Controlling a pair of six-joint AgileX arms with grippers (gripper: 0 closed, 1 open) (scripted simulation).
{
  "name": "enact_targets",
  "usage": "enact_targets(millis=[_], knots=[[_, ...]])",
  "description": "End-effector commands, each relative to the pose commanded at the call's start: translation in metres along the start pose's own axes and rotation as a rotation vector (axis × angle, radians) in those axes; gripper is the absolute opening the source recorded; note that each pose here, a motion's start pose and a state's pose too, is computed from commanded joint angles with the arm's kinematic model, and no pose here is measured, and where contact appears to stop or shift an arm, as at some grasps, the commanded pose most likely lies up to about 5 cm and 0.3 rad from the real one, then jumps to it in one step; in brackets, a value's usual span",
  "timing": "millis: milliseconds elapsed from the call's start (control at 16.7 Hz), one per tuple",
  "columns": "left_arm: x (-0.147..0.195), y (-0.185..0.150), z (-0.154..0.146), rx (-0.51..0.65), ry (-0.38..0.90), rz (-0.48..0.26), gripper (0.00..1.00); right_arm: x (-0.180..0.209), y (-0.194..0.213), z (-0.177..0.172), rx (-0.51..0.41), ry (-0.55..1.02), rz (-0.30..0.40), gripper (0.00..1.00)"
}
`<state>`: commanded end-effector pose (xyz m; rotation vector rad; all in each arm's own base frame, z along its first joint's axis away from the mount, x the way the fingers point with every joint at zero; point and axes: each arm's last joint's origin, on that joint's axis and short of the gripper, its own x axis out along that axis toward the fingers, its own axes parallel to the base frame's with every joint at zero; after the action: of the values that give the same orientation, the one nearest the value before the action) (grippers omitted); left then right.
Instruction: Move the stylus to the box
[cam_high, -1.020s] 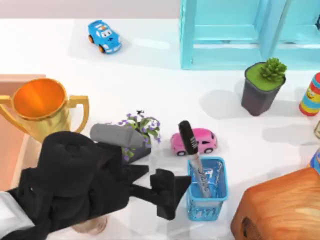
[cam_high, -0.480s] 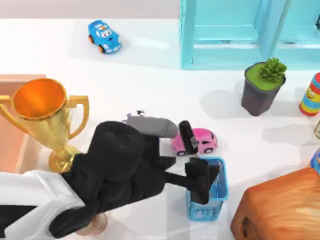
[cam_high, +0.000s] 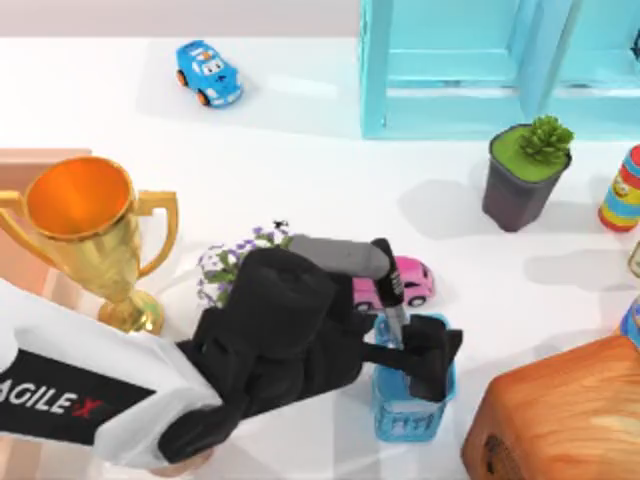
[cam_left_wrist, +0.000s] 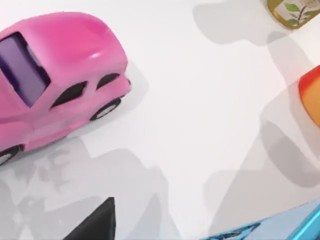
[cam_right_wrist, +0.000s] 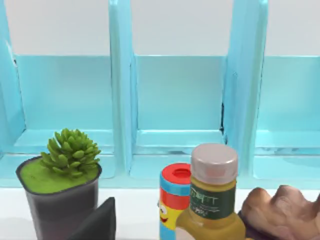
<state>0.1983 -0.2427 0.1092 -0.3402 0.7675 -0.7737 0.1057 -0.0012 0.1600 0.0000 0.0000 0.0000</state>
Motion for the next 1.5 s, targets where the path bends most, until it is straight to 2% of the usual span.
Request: enact_targets(millis=[180,960,1440,1500], knots=[[0.0,0.0,0.0,0.0,0.0,0.0,1.0,0.0,0.0,0.0,0.0,0.0,0.0,1.0],[0.0,0.0,0.0,0.0,0.0,0.0,0.02,0.0,0.0,0.0,0.0,0.0,0.0,1.0],[0.0,0.0,0.0,0.0,0.0,0.0,0.0,0.0,0.0,0.0,0.0,0.0,0.0,1.0],[-0.001,-0.005,0.013,0.006,-0.049,-0.017,0.0,0.0,0.0,0.0,0.0,0.0,0.0,1.0]])
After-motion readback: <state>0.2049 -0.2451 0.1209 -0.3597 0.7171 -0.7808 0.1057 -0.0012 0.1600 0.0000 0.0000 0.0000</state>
